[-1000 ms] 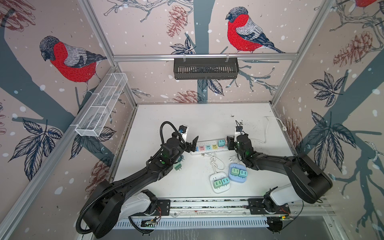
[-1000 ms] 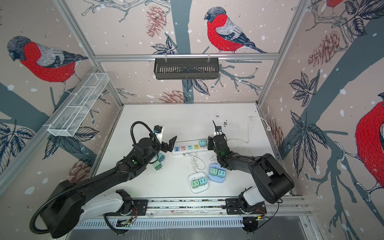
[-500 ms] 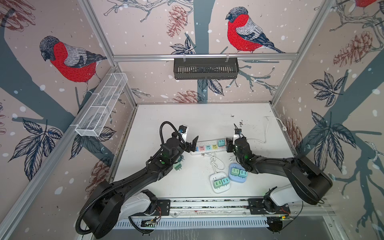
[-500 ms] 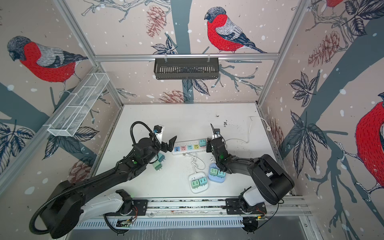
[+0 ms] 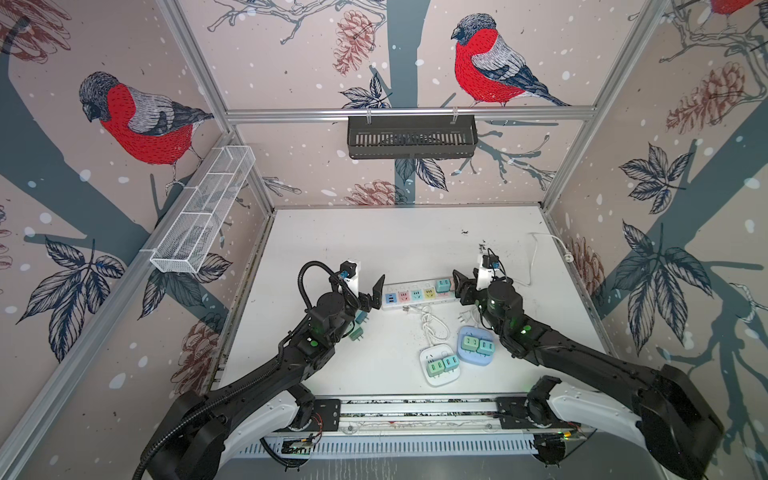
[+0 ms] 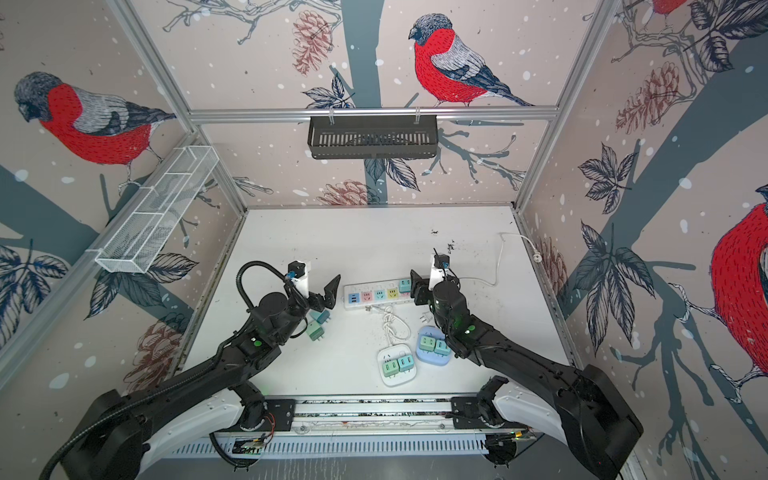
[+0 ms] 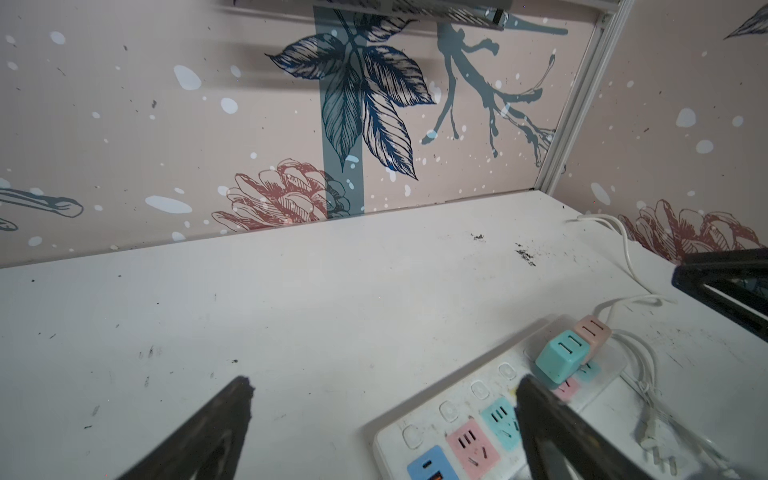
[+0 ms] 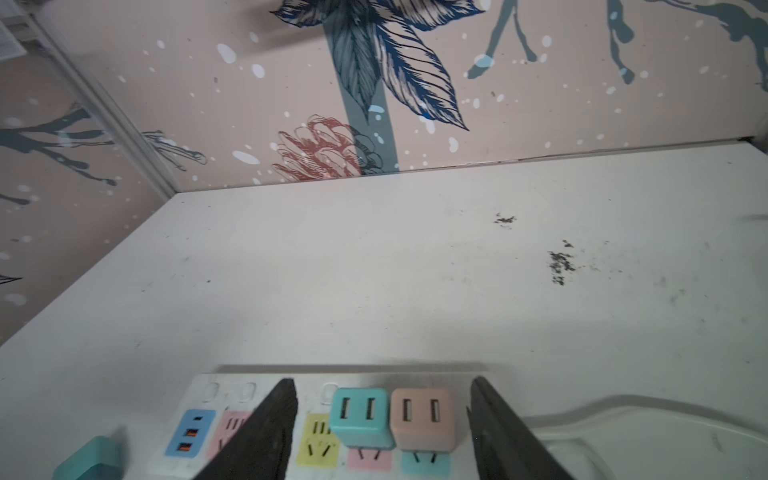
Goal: Insert the plug
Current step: 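Move the right gripper past the strip toward the loose teal adapter, then lower the right gripper and close it on the loose teal adapter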
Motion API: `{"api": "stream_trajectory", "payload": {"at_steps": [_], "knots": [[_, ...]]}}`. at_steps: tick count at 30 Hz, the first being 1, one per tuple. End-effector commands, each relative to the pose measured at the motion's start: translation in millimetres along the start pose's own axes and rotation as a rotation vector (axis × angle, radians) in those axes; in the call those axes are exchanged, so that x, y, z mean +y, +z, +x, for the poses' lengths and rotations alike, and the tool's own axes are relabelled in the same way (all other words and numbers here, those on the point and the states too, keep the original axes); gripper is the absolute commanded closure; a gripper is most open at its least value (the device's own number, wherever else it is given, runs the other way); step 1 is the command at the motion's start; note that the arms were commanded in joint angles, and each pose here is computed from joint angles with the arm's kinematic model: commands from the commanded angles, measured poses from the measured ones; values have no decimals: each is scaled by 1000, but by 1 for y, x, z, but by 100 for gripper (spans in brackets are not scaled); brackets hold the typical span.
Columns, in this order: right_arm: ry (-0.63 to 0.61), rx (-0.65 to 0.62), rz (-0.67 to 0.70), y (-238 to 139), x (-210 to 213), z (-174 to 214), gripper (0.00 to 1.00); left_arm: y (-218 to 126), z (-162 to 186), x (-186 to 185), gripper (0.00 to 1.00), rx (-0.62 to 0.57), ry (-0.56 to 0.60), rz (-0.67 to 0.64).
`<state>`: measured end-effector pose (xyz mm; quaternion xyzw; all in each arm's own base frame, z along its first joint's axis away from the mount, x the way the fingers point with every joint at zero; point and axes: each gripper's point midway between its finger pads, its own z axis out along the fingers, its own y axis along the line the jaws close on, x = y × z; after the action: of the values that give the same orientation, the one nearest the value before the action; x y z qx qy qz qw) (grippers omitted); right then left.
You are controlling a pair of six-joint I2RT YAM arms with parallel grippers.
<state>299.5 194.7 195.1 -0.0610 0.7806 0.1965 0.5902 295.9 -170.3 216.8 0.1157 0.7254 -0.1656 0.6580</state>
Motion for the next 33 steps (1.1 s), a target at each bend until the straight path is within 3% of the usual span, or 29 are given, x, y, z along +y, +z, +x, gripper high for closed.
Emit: {"api": "stream_trajectory", "payload": {"at_steps": [1,7,12,16,19,26,33], "knots": [[0,-11,-136,-10,36,-3,32,-7,-28,4,2,-131,-52,-14],[-65,23,-305,-16,100,11,32,-16,-37,-1,2,-183,-53,28],[-123,83,-344,-8,134,34,33,-17,-32,22,2,-177,-102,-103],[-169,163,-364,9,159,68,35,-21,-13,64,2,-142,-205,-305],[-230,233,-359,24,178,97,37,-26,-3,85,2,-130,-257,-375],[-342,362,-376,51,221,152,39,-38,-8,105,2,-150,-295,-506],[-363,439,-459,67,247,185,40,-44,-6,109,2,-171,-322,-524]]}}
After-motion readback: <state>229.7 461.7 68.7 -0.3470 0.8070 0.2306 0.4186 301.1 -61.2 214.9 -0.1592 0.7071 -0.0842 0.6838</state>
